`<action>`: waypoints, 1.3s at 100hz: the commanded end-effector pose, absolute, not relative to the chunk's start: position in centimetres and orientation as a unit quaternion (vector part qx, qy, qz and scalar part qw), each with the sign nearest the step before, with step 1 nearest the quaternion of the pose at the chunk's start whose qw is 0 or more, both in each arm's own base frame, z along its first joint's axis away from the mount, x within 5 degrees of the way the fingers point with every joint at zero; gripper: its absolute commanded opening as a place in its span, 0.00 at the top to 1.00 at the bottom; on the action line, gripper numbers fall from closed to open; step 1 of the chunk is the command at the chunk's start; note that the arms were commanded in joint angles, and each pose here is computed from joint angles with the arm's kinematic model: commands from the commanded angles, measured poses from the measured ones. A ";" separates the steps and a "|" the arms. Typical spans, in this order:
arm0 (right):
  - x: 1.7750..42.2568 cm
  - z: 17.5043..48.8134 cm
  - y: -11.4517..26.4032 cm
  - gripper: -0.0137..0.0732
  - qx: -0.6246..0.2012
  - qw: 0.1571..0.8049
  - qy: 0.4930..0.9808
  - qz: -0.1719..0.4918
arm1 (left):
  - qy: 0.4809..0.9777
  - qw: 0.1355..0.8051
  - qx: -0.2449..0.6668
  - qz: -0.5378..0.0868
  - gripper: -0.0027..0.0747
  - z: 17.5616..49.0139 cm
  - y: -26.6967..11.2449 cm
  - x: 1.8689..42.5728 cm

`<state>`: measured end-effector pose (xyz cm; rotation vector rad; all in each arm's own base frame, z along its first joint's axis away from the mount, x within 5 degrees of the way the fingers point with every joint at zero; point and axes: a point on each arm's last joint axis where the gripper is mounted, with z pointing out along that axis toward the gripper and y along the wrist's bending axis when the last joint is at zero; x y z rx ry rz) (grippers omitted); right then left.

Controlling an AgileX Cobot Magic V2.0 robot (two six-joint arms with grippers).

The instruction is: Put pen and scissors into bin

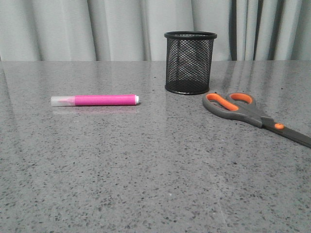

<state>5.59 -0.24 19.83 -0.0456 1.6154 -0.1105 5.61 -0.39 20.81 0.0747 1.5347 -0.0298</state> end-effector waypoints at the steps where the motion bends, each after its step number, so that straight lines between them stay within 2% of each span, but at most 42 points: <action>1: 5.5 20.1 -0.3 0.92 -0.021 0.717 0.694 -0.058 | 0.671 0.741 0.028 -0.023 0.99 20.1 -0.4 5.5; 98: 5.5 20.1 -0.3 0.92 -0.021 0.717 0.694 -0.058 | 0.671 0.741 0.028 -0.023 0.99 20.1 -0.4 5.5; 130: 5.5 20.6 -0.3 0.92 -0.015 0.734 0.677 -0.053 | 0.671 0.741 0.028 -0.023 0.99 20.1 -0.4 5.5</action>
